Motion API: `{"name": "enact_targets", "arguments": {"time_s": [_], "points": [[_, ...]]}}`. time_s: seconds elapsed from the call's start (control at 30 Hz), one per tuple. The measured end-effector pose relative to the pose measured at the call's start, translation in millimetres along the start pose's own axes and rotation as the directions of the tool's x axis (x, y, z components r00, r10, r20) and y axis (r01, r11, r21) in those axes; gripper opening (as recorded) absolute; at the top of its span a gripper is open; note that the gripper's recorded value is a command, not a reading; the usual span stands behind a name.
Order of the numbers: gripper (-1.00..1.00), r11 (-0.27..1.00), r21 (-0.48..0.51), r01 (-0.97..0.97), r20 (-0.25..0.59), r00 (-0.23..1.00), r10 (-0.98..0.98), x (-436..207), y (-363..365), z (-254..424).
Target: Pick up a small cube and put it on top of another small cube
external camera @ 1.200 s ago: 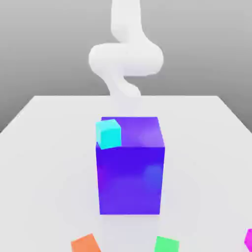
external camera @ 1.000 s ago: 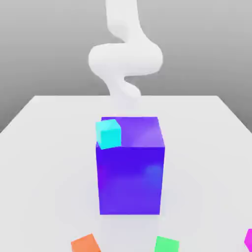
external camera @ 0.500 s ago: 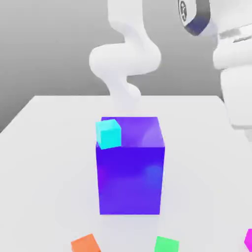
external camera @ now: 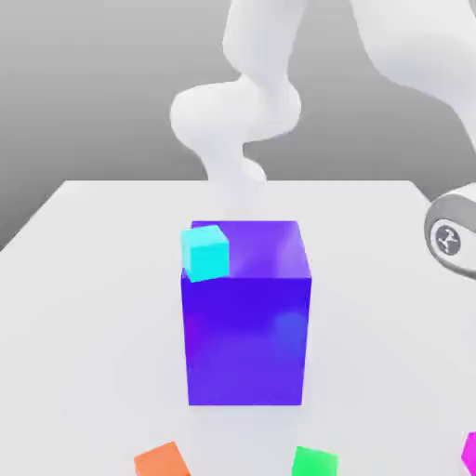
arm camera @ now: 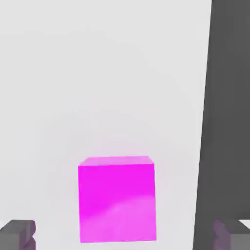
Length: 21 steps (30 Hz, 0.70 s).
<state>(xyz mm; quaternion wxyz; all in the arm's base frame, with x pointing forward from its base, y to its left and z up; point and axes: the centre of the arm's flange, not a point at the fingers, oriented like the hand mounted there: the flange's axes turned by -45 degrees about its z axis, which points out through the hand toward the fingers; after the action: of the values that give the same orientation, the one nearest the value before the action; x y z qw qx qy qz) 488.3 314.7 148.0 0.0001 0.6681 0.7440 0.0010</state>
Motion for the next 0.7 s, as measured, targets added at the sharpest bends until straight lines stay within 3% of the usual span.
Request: {"name": "enact_targets", "arguments": {"time_s": [0.03,0.23,0.4,0.6,0.7], "points": [[-1.00,1.000,0.001,0.001,0.001,1.000,-0.001,0,-1,13],[-1.00,1.000,0.003,0.002,0.001,1.000,-0.002,0,-1,19],[-1.00,1.000,0.001,-0.011,0.002,1.000,0.011,-8,1,-39],[-1.00,0.954,-0.001,-0.299,0.008,0.954,0.299,-160,12,-80],[-1.00,0.914,0.001,-0.405,0.002,0.914,0.405,-217,9,-57]]}}
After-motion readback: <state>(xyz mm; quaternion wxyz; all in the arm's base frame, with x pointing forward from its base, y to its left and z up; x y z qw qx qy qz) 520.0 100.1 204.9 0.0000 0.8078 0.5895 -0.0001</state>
